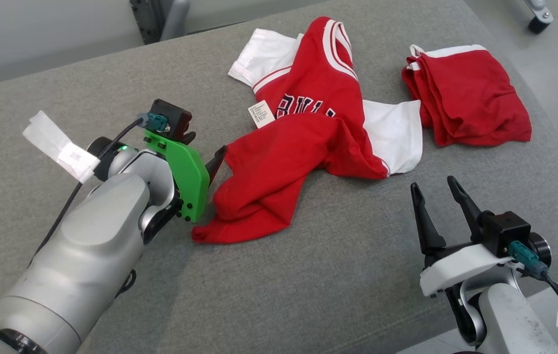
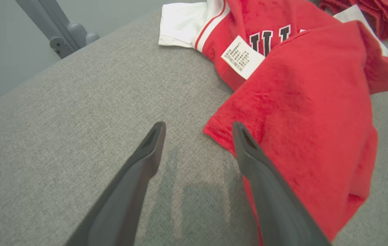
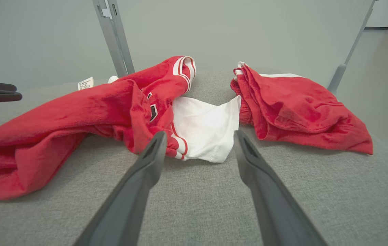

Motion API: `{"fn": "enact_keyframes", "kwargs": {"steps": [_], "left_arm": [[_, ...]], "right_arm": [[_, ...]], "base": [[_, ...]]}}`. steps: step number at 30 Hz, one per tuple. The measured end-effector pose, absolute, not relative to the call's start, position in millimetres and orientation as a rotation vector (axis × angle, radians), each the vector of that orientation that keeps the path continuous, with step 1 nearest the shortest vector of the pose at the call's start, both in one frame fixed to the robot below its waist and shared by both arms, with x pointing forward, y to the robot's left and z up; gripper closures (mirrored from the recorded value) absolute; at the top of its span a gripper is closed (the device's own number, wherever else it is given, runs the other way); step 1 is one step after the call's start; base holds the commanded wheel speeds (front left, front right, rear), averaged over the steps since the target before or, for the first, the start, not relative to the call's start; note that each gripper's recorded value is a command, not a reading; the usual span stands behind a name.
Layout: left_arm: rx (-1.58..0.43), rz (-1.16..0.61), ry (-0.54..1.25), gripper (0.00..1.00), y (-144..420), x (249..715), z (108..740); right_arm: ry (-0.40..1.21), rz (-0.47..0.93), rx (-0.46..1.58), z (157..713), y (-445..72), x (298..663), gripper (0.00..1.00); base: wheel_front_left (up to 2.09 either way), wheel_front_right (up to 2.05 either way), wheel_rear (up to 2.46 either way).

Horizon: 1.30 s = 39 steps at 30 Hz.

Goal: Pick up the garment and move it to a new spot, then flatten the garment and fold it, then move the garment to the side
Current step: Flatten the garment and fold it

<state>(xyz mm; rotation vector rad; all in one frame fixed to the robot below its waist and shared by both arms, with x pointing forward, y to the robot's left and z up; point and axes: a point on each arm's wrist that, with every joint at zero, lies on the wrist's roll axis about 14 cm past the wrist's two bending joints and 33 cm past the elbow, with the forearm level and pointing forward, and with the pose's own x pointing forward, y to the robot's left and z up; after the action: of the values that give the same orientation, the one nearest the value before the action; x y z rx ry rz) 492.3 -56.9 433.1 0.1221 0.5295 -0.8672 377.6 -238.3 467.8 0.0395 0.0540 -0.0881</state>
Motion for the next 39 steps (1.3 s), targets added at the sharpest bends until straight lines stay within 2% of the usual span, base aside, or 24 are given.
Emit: {"fn": "enact_keyframes", "kwargs": {"steps": [6,20,21,22,23,24,32,39], "left_arm": [[0.147,-0.924,0.647,0.00,-67.3,489.3,404.1],[0.132,-0.998,0.675,0.00,-92.3,489.2,380.6],[0.132,-0.998,0.675,0.05,-92.3,489.2,380.6],[0.133,-1.002,0.675,0.29,-92.8,488.1,380.3],[0.127,-1.005,0.666,0.89,-93.8,487.5,381.6],[0.124,-1.008,0.660,1.00,-94.4,486.9,382.6],[0.072,-0.990,0.553,1.00,-86.9,493.0,401.9],[0.087,-0.844,0.356,1.00,-34.3,547.7,453.9]], "right_arm": [[0.090,-0.121,0.030,457.2,-248.7,375.3,0.00],[0.143,-0.146,0.024,441.4,-254.7,374.5,0.00],[0.143,-0.146,0.024,441.4,-254.7,374.5,0.00],[0.143,-0.146,0.025,441.1,-254.6,374.8,0.00],[0.143,-0.146,0.025,440.9,-254.6,375.1,0.00],[0.143,-0.147,0.026,440.9,-254.7,375.5,0.00],[0.140,-0.126,0.039,439.0,-247.5,382.9,0.00],[0.133,-0.092,0.057,438.1,-236.4,391.6,0.00]], "base": [[0.00,0.00,0.00],[0.00,0.00,0.00],[0.00,0.00,0.00],[0.00,0.00,0.00],[0.00,0.00,0.00],[0.00,0.00,0.00],[0.00,0.00,0.00],[0.00,0.00,0.00]]}}
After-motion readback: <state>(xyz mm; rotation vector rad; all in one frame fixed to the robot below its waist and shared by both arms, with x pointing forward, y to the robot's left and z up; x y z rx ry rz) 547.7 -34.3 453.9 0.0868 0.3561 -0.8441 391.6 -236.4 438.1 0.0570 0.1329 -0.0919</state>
